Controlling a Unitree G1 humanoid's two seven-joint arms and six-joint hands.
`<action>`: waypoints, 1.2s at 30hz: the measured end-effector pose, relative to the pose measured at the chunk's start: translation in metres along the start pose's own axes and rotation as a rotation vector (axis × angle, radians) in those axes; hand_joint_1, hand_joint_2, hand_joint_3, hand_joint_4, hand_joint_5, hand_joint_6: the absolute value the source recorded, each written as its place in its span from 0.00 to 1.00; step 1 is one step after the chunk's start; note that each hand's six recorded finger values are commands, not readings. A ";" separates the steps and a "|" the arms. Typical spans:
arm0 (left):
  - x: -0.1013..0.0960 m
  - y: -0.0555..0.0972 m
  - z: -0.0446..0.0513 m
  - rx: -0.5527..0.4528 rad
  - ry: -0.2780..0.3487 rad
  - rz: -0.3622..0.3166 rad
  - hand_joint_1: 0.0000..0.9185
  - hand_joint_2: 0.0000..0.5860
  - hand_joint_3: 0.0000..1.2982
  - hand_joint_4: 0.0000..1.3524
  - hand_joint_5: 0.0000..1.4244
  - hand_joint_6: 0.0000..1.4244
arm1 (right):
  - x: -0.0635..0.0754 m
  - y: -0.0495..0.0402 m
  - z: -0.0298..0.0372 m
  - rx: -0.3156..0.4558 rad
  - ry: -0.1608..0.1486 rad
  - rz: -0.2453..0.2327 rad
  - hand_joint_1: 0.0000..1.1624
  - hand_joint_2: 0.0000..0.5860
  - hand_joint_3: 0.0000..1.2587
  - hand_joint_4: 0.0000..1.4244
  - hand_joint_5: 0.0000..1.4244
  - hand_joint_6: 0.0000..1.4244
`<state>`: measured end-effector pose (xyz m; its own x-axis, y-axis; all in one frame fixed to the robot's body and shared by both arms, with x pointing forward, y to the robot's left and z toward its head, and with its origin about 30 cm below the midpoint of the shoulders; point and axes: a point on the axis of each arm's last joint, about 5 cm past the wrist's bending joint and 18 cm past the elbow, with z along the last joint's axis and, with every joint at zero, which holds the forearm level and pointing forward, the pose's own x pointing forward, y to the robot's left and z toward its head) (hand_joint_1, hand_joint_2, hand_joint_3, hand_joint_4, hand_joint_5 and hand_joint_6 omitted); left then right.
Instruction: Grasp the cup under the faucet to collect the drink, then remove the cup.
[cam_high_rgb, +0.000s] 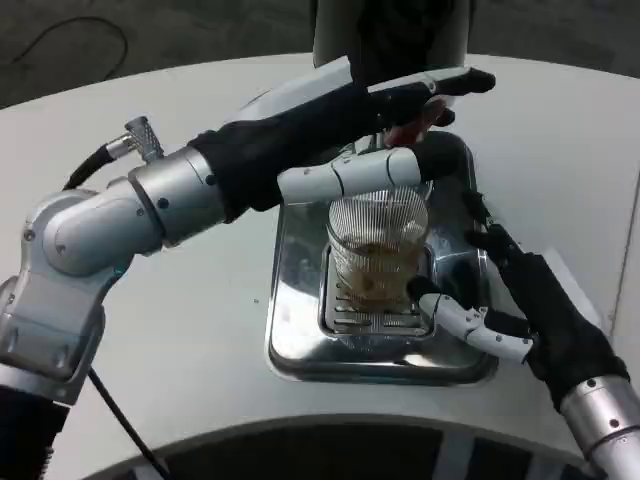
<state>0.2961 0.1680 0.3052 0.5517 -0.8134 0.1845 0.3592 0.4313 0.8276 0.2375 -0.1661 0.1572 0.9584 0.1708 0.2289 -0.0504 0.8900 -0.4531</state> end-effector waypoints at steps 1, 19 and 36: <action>0.000 0.000 0.0001 0.002 -0.001 0.000 0.00 0.24 0.09 0.02 0.08 0.04 | 0.001 0.0000 -0.0005 0.004 0.001 0.001 0.57 0.42 0.03 0.01 0.06 0.00; -0.003 0.003 0.0004 0.016 0.003 -0.001 0.00 0.24 0.09 0.02 0.08 0.04 | 0.016 -0.0006 -0.0021 0.055 -0.040 0.008 0.57 0.41 0.04 0.01 0.06 0.00; -0.002 0.005 -0.0008 0.021 0.002 -0.005 0.00 0.24 0.09 0.02 0.08 0.04 | 0.015 -0.0042 -0.0094 0.072 -0.059 0.054 0.55 0.41 0.04 0.01 0.08 0.01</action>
<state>0.2975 0.1719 0.3085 0.5514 -0.8148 0.1790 0.3460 0.4186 0.8397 0.2546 -0.1712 0.1544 0.9354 0.2424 0.2575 -0.1239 0.9066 -0.4035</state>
